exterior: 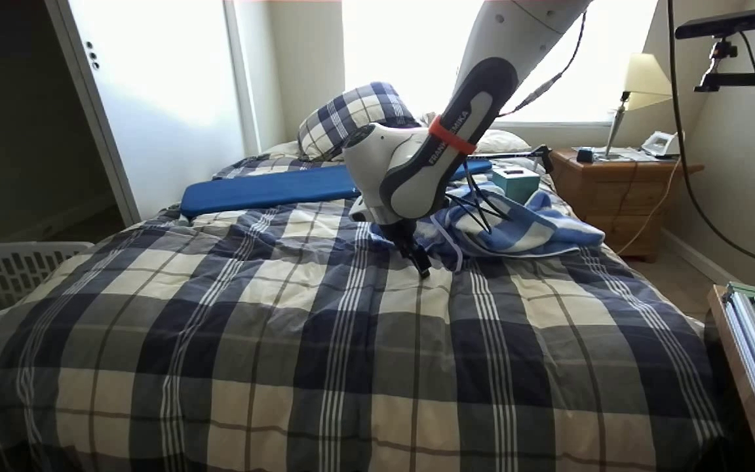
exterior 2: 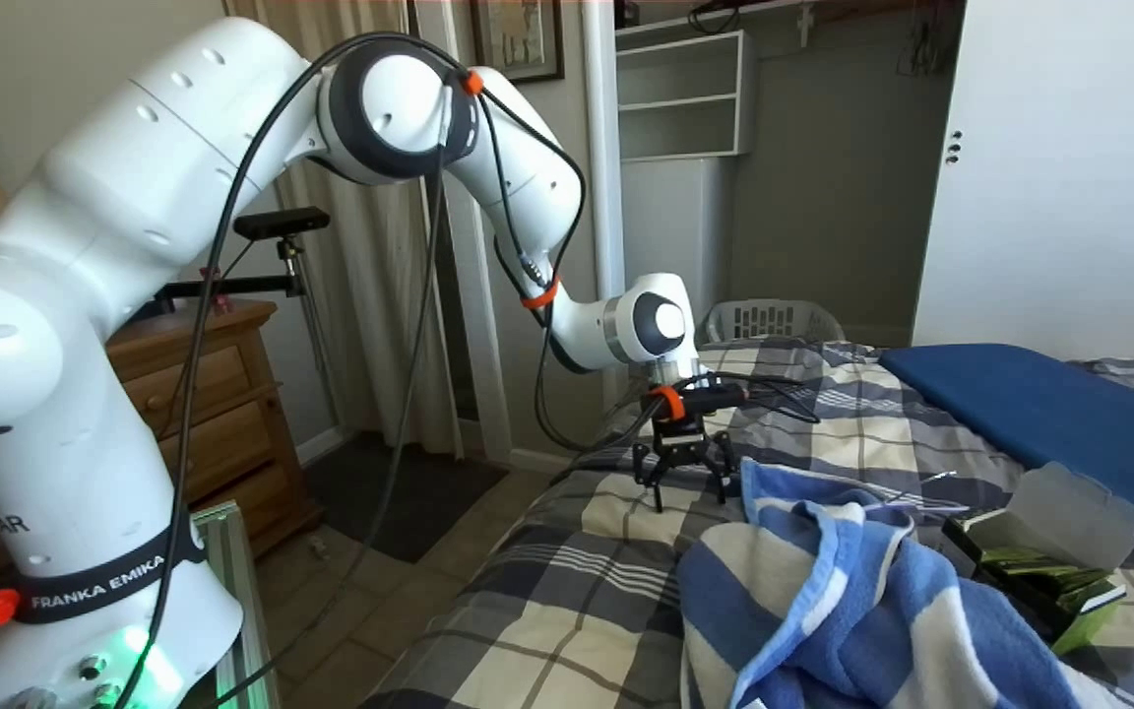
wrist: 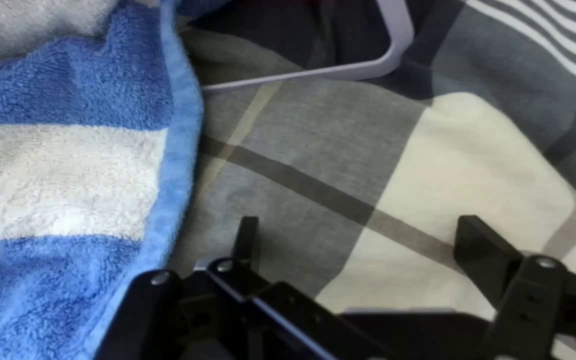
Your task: Pull the white and blue towel to the left
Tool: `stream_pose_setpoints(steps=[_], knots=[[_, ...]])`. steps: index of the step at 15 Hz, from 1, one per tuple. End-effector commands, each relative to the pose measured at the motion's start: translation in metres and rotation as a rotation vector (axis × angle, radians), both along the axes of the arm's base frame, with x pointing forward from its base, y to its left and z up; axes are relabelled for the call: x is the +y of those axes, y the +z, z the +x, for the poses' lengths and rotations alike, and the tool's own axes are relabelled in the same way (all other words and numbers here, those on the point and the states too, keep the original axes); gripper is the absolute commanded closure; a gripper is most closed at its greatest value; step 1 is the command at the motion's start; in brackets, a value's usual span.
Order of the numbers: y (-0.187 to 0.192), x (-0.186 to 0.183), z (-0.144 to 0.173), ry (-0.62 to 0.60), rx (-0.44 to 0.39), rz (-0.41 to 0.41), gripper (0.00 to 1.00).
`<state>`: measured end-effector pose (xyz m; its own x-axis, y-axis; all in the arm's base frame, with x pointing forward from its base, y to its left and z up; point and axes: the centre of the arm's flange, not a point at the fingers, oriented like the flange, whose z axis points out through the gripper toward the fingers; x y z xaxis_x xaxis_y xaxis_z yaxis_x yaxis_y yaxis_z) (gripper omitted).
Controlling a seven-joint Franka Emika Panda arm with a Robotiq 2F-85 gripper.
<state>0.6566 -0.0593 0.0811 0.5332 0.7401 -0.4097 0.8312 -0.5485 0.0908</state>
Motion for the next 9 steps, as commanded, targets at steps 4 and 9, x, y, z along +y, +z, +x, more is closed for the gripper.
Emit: stream_pose_setpoints(steps=[4, 9], knots=[[-0.002, -0.001, 0.006, 0.013, 0.004, -0.009, 0.0], [0.011, 0.0, -0.017, -0.096, 0.093, -0.047, 0.0]])
